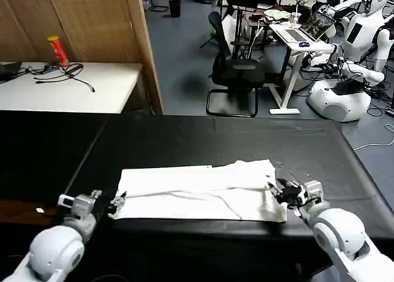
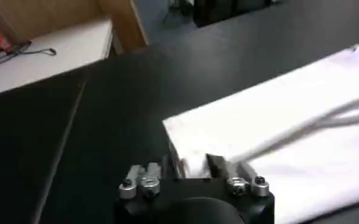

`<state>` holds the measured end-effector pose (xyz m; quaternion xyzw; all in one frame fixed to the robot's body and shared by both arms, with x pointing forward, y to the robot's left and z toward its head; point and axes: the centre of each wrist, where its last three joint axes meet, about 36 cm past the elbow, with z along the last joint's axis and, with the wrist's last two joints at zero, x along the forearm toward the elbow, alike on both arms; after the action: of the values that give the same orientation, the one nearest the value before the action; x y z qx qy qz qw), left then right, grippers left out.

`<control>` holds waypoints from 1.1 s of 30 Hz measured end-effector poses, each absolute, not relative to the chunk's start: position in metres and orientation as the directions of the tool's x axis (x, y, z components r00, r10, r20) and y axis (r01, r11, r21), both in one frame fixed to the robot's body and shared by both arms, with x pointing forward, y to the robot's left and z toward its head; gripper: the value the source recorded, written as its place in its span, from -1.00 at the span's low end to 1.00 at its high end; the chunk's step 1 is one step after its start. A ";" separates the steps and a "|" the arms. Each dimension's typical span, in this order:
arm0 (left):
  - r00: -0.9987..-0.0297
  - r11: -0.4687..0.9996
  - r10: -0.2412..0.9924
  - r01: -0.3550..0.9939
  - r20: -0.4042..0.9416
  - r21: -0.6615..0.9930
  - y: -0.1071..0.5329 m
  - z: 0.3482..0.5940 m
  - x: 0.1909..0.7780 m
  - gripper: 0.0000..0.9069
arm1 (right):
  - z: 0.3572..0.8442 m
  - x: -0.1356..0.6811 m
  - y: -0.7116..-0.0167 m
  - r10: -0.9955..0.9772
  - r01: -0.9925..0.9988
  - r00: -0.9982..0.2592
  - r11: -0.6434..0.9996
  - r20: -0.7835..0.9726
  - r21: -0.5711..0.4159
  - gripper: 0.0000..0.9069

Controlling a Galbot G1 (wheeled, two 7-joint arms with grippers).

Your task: Fold and organize the clothes.

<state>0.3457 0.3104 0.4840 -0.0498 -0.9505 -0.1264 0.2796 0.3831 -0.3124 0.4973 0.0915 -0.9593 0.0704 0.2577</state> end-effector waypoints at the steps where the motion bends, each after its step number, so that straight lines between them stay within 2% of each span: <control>1: -0.841 0.968 0.027 0.156 0.540 0.195 0.310 0.485 0.348 0.94 | 0.498 0.385 -0.313 -0.132 -0.198 -0.855 0.977 0.502 -0.081 0.94; 7: -0.860 0.995 0.073 0.100 0.505 0.026 0.316 0.481 0.383 0.94 | 0.484 0.415 -0.309 -0.072 -0.102 -0.885 0.994 0.461 -0.040 0.94; 12: -0.861 0.994 0.096 0.057 0.499 -0.094 0.323 0.464 0.416 0.94 | 0.467 0.443 -0.306 -0.038 -0.033 -0.893 0.999 0.449 0.019 0.94; 20: -0.845 0.991 0.077 0.007 0.528 -0.133 0.331 0.441 0.439 0.94 | 0.442 0.472 -0.297 -0.011 0.026 -0.889 0.997 0.458 0.074 0.94; 21: -0.842 0.991 0.072 -0.001 0.535 -0.136 0.333 0.438 0.441 0.94 | 0.440 0.474 -0.296 -0.011 0.028 -0.888 0.997 0.459 0.079 0.89; 22: -0.840 0.990 0.071 -0.005 0.539 -0.138 0.334 0.436 0.442 0.94 | 0.437 0.477 -0.295 -0.009 0.032 -0.887 0.996 0.461 0.081 0.72; 24: -0.835 0.989 0.071 -0.011 0.545 -0.145 0.337 0.433 0.444 0.94 | 0.432 0.482 -0.291 -0.006 0.038 -0.884 0.996 0.468 0.085 0.66; 30: -0.824 0.988 0.072 -0.018 0.562 -0.154 0.340 0.426 0.444 0.57 | 0.419 0.489 -0.284 -0.003 0.044 -0.871 0.995 0.491 0.085 0.48; 31: -0.823 0.988 0.072 -0.019 0.563 -0.154 0.340 0.426 0.443 0.27 | 0.418 0.489 -0.283 -0.006 0.042 -0.870 0.995 0.493 0.086 0.25; 32: -0.823 0.988 0.072 -0.019 0.564 -0.154 0.340 0.425 0.443 0.12 | 0.417 0.489 -0.282 -0.010 0.037 -0.870 0.996 0.494 0.084 0.18; 33: -0.822 0.988 0.072 -0.020 0.565 -0.154 0.340 0.424 0.443 -0.12 | 0.417 0.489 -0.281 -0.013 0.031 -0.870 0.996 0.494 0.080 -0.08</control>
<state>0.4432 0.3403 0.4244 -0.0136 -0.9514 0.0765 0.2980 0.4890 -0.2811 0.4168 -0.0047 -0.9659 -0.0426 0.2553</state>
